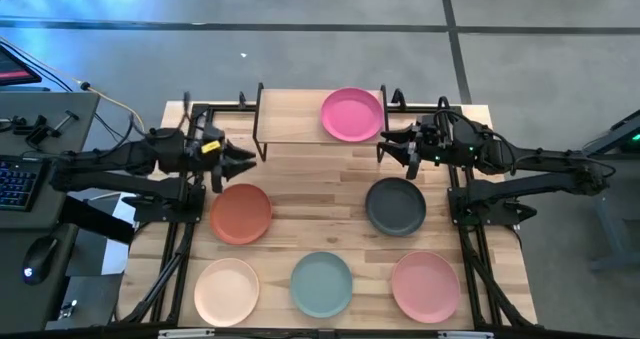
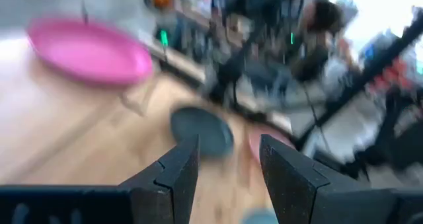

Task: Place and stack plates onto a shelf
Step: Put the orange plate on the shelf

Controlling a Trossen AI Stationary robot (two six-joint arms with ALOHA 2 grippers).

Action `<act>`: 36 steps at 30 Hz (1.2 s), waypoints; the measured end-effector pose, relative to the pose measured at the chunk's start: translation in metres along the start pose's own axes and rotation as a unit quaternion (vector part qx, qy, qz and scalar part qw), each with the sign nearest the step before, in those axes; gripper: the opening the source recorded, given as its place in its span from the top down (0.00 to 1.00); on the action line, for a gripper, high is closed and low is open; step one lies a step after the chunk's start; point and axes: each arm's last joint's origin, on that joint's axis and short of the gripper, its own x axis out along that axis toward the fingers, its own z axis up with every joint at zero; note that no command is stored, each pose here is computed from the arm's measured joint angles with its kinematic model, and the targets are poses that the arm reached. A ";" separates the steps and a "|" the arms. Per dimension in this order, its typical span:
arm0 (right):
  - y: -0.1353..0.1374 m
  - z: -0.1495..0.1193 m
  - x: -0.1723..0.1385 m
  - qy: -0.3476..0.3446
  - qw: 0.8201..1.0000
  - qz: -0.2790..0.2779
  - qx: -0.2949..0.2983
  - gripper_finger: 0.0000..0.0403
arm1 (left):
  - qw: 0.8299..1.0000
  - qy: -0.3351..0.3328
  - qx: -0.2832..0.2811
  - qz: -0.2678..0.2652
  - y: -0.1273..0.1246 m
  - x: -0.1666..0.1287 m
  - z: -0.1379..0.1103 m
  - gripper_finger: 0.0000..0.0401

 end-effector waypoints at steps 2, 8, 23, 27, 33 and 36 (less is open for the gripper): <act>0.000 0.000 0.000 0.000 1.000 0.000 0.005 0.58 | 0.997 0.077 -0.028 -0.007 -0.003 0.003 -0.004 0.63; 0.000 0.000 0.000 0.002 1.000 -0.004 0.007 0.58 | 0.934 0.350 -0.074 0.000 -0.015 0.005 -0.036 0.63; -0.003 -0.005 0.000 0.024 0.999 -0.026 0.002 0.58 | 0.822 0.550 0.136 0.064 -0.042 0.020 -0.151 0.63; -0.003 -0.006 0.000 0.025 0.999 -0.026 0.002 0.58 | 0.808 0.565 0.158 0.060 -0.035 0.021 -0.181 0.63; -0.004 -0.007 0.000 0.034 0.999 -0.030 0.001 0.58 | 0.794 0.572 0.183 0.097 -0.022 0.021 -0.196 0.63; -0.004 -0.008 0.000 0.036 0.999 -0.031 0.000 0.58 | 0.795 0.562 0.205 0.105 -0.021 0.024 -0.198 0.63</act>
